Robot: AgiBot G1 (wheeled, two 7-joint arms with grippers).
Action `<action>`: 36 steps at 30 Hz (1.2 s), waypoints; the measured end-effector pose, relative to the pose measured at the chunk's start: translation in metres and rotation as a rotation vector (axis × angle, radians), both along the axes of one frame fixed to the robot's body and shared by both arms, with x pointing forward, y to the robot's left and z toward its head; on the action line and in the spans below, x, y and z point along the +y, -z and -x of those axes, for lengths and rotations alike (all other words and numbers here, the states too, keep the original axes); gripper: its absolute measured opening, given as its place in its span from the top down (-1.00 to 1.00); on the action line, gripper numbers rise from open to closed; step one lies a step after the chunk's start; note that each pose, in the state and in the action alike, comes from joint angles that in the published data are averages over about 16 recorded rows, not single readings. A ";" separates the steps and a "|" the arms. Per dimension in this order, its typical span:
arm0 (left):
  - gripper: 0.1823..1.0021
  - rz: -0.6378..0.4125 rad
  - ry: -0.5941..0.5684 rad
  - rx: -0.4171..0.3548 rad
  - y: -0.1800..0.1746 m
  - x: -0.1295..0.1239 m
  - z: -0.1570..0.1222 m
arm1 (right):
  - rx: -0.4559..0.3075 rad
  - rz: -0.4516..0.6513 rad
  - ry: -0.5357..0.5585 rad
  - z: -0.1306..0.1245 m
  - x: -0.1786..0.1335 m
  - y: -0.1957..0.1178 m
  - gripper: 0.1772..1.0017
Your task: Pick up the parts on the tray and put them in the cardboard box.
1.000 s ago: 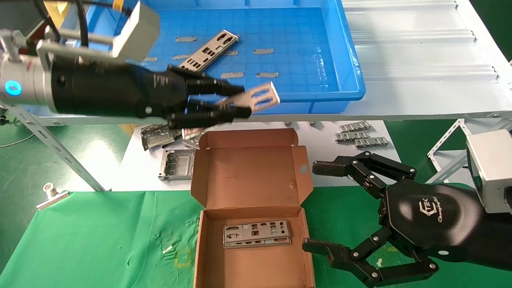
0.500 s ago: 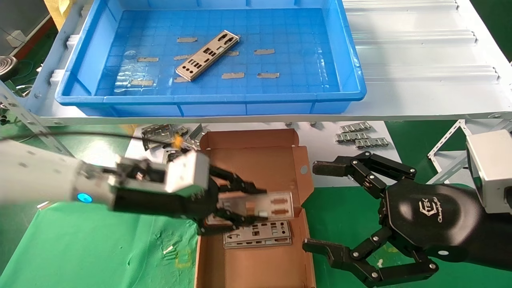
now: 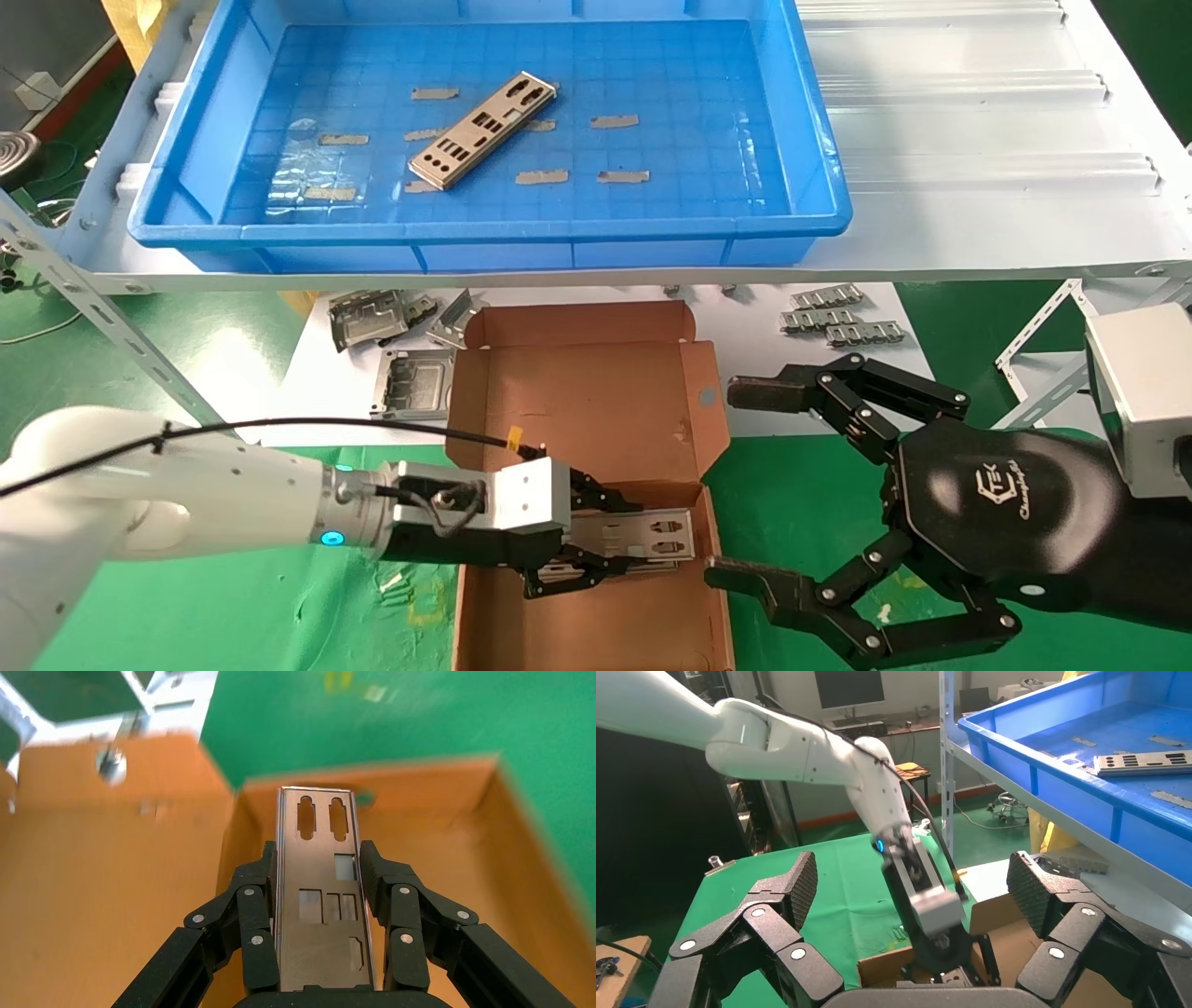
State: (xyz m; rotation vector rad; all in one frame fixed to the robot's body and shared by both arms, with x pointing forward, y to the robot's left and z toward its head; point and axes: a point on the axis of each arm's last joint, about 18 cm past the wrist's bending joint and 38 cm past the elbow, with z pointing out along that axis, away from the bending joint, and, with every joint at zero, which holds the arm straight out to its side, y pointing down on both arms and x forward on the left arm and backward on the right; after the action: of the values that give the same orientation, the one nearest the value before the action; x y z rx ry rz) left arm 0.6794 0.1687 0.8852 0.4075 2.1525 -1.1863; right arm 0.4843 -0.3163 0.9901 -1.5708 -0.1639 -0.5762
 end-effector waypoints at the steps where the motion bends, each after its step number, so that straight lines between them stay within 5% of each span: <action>1: 0.34 -0.003 -0.005 -0.002 0.002 -0.002 -0.002 | 0.000 0.000 0.000 0.000 0.000 0.000 -1.00; 21: 0.21 -0.010 -0.053 0.052 0.012 -0.007 -0.015 | 0.000 0.000 0.000 0.000 0.000 0.000 -1.00; 36: -0.40 0.162 0.036 0.177 -0.022 0.008 0.012 | 0.000 0.000 0.000 0.000 0.000 0.000 -1.00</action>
State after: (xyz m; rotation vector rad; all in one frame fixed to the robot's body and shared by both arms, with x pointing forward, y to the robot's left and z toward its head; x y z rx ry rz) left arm 0.6676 0.1764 0.9071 0.2800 2.1837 -1.4536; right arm 0.4843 -0.3163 0.9901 -1.5708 -0.1639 -0.5762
